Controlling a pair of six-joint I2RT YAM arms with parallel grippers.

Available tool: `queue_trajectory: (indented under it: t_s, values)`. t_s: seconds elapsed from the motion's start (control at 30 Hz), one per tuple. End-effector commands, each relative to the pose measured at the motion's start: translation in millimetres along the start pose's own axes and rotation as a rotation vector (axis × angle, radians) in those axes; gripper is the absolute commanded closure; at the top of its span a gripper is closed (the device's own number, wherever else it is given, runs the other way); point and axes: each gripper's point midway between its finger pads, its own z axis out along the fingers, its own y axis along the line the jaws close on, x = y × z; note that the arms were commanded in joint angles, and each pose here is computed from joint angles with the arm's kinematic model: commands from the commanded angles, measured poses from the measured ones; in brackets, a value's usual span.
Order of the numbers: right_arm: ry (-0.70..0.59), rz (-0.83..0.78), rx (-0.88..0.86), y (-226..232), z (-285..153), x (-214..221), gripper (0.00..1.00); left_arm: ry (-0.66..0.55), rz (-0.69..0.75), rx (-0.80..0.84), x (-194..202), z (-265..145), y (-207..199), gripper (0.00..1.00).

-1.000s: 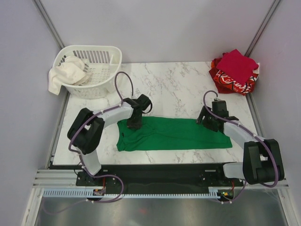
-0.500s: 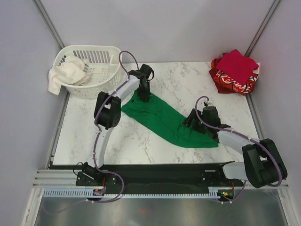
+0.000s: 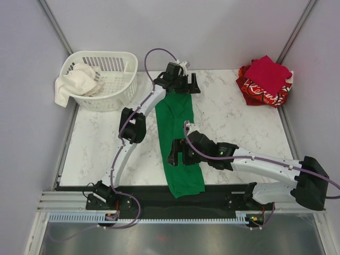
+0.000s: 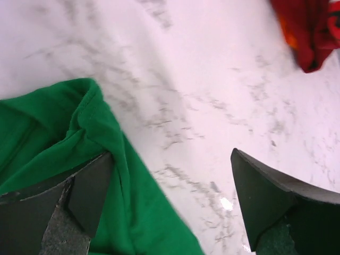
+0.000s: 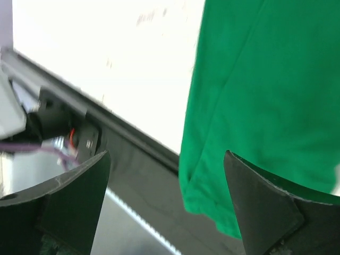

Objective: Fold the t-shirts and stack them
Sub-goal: Fold the tshirt

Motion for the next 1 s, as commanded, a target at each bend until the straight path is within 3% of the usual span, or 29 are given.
queue_trajectory:
  t_s: [0.0, 0.03, 0.1, 0.17, 0.23, 0.27, 0.33, 0.37, 0.5, 0.57, 0.63, 0.67, 0.73, 0.77, 0.97]
  values:
    - [-0.144, -0.099, 0.224, -31, -17, -40, 0.04, -0.212, 0.214, 0.169, -75, -46, -85, 0.00]
    - [-0.186, -0.122, 0.255, -32, -20, -52, 0.04, -0.268, 0.251, 0.171, -99, -76, -102, 0.00]
    - [-0.247, -0.172, 0.289, -28, -27, -78, 0.02, -0.286, 0.257, 0.137, -110, -99, -95, 0.00]
    - [-0.298, -0.174, 0.327, -32, -31, -102, 0.02, -0.368, 0.275, 0.092, -139, -152, -102, 0.00]
    - [-0.370, -0.138, 0.345, -40, -41, -142, 0.02, -0.349, 0.240, 0.000, -129, -167, -77, 0.00]
    - [-0.392, -0.093, 0.343, -52, -44, -164, 0.02, -0.416, 0.248, -0.038, -146, -207, -83, 0.00]
    - [-0.414, -0.069, 0.315, -61, -41, -189, 0.05, -0.379, 0.230, -0.098, -125, -222, -67, 0.00]
    - [-0.440, -0.056, 0.302, -61, -43, -206, 0.06, -0.423, 0.240, -0.121, -130, -254, -75, 0.00]
    - [-0.486, -0.053, 0.293, -85, -25, -267, 0.09, -0.343, 0.155, -0.209, -59, -286, -54, 0.00]
    - [-0.446, -0.058, 0.285, -93, 5, -292, 0.09, -0.318, 0.092, -0.234, -27, -298, -46, 0.00]
    - [-0.357, -0.031, 0.317, -126, 44, -296, 0.09, -0.277, 0.025, -0.246, 24, -307, -36, 0.00]
    - [-0.379, -0.015, 0.327, -131, 42, -318, 0.09, -0.195, -0.008, -0.273, 70, -297, -16, 0.00]
    - [-0.334, 0.016, 0.354, -161, 72, -319, 0.11, -0.203, -0.032, -0.256, 94, -305, -17, 0.03]
    - [-0.348, 0.031, 0.333, -164, 74, -334, 0.14, -0.144, -0.058, -0.268, 126, -299, -6, 0.04]
    - [-0.304, 0.027, 0.313, -193, 120, -346, 0.25, -0.082, -0.097, -0.234, 187, -298, -19, 0.10]
